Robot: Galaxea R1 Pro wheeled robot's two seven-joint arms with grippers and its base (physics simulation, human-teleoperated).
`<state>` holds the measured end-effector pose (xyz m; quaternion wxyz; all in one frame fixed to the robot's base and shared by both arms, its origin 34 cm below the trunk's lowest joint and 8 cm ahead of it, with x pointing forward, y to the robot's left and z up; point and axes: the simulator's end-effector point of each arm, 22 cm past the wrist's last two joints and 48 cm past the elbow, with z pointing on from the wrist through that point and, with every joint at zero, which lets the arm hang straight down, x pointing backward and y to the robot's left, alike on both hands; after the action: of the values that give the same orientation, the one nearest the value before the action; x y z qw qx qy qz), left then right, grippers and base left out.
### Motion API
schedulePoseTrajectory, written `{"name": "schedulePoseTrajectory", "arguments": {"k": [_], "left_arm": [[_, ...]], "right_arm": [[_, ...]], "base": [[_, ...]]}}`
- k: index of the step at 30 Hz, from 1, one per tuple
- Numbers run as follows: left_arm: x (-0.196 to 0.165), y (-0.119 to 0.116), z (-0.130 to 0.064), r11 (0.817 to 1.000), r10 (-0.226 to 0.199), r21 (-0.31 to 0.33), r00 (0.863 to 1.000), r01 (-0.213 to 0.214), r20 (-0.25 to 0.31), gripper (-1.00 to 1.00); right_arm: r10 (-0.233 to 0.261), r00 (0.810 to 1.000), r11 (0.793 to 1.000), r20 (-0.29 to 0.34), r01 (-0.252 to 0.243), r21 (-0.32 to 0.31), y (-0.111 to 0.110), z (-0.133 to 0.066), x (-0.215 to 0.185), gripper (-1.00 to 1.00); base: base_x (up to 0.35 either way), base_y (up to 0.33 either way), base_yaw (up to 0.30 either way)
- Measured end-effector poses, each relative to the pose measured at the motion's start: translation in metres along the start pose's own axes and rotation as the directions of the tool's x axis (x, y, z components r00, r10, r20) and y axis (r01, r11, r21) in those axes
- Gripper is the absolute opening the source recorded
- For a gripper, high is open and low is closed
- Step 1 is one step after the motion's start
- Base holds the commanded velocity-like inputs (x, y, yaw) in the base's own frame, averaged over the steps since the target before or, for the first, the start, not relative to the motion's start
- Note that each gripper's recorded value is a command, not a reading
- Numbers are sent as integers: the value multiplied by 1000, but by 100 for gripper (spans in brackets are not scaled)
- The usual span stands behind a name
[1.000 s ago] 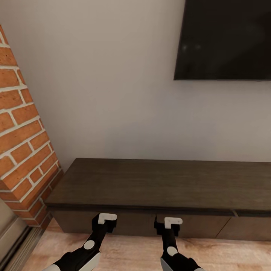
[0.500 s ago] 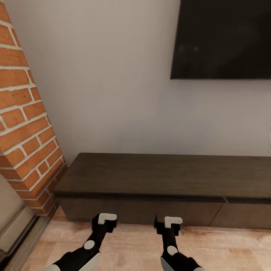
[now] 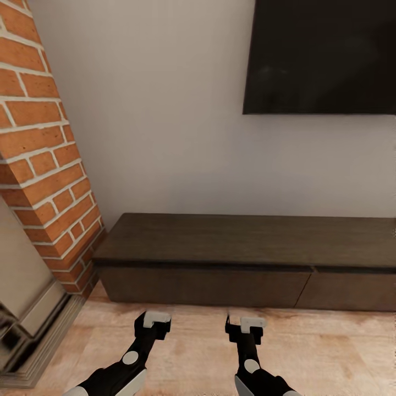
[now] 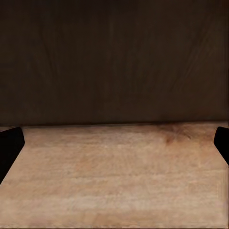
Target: Place each of the two pumpkins and all three candles from the living room inside a cabinet in the living room (use any cabinet), then make sure every cabinet is closed, and position the cauldron so it is next to a table in the living room.
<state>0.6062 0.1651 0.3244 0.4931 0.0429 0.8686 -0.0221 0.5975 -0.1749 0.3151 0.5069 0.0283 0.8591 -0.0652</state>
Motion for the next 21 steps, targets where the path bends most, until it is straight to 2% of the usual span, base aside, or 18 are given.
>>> {"name": "schedulePoseTrajectory", "arguments": {"k": [10,21], "left_arm": [[0,0,0,1000,-2,0,1000,2,1,100],[-26,1,-6,1000,3,-2,999,-3,45,100]], "right_arm": [[0,1000,1000,1,0,1,0,0,0,100],[0,999,1000,54,1,-7,2,-5,-28,100]], "base": [[-31,0,0],[-1,0,0]]}}
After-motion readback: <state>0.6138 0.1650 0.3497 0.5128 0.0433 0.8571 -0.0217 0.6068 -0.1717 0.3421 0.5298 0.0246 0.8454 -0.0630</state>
